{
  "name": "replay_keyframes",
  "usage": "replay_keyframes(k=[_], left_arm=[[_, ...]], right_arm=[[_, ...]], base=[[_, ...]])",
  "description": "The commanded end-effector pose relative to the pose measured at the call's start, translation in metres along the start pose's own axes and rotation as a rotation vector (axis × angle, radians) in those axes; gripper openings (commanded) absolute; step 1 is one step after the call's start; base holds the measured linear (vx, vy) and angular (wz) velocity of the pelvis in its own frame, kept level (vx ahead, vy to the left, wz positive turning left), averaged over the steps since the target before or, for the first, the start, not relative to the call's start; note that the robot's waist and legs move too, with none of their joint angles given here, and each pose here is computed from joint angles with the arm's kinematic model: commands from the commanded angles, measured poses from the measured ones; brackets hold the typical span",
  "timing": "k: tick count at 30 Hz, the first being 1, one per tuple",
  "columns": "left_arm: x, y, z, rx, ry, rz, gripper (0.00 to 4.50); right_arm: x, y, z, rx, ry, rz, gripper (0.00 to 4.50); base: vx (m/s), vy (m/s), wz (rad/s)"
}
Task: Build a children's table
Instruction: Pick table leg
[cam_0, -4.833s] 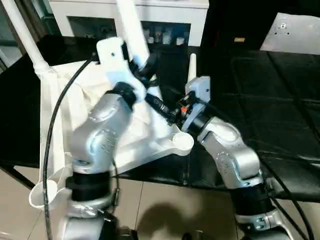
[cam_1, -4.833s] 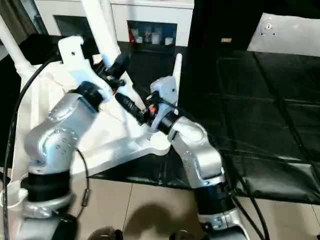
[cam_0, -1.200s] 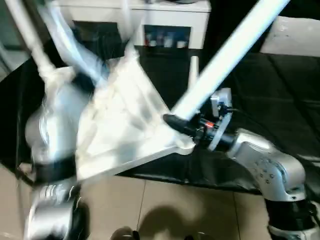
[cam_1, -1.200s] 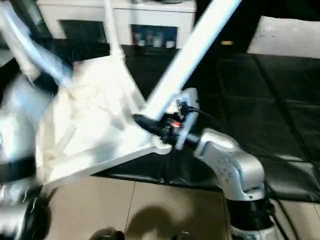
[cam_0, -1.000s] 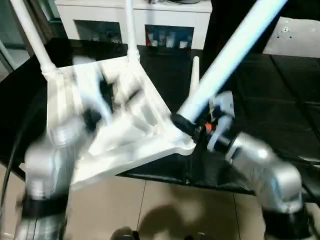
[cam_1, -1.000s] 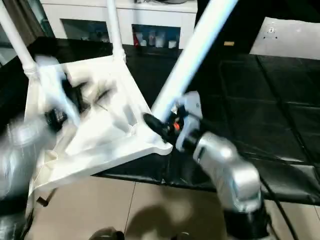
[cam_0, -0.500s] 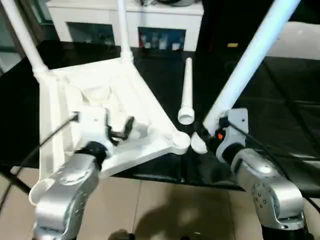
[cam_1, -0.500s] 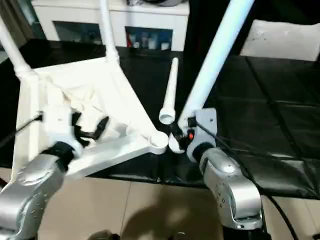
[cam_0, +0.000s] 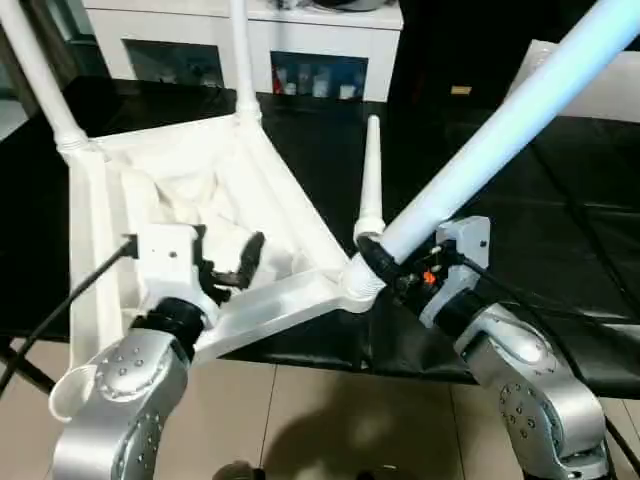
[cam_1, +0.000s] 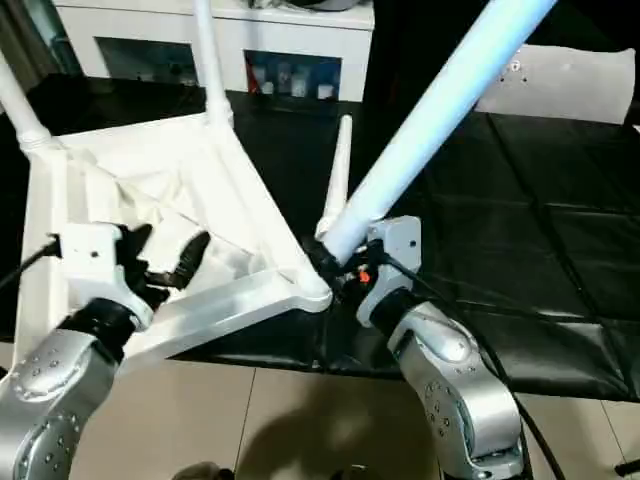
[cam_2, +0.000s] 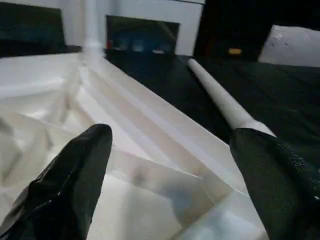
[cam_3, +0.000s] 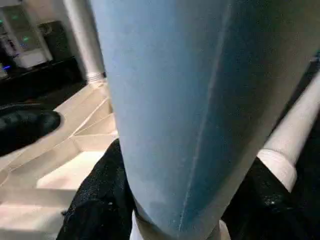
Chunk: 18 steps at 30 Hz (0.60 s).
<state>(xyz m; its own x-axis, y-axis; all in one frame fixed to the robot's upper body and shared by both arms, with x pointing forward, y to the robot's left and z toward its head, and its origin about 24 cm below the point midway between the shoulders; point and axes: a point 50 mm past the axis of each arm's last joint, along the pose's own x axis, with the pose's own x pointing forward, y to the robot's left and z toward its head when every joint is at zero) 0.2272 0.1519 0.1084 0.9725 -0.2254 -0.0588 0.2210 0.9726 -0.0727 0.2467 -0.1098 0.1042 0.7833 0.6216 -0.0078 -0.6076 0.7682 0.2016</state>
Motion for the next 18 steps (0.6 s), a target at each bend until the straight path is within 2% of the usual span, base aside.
replay_keyframes(k=[1,8,18], left_arm=[[-0.003,-0.0026,0.0032,0.016,-0.016,-0.013,4.15],[-0.0029,-0.0027,0.0049,0.016,-0.018,-0.019,4.15],[-0.0048,-0.0023,0.0046,0.021,-0.013,-0.031,4.15]], right_arm=[[-0.0014,0.0036,0.0064,-0.031,-0.023,0.034,1.88],[0.0012,0.0012,0.0075,-0.045,-0.022,0.048,1.88],[0.0028,0.0038,0.0063,-0.039,-0.033,0.061,1.88]], base=[[0.0,0.0,0.0],[0.0,0.0,0.0],[0.078,0.008,-0.14]])
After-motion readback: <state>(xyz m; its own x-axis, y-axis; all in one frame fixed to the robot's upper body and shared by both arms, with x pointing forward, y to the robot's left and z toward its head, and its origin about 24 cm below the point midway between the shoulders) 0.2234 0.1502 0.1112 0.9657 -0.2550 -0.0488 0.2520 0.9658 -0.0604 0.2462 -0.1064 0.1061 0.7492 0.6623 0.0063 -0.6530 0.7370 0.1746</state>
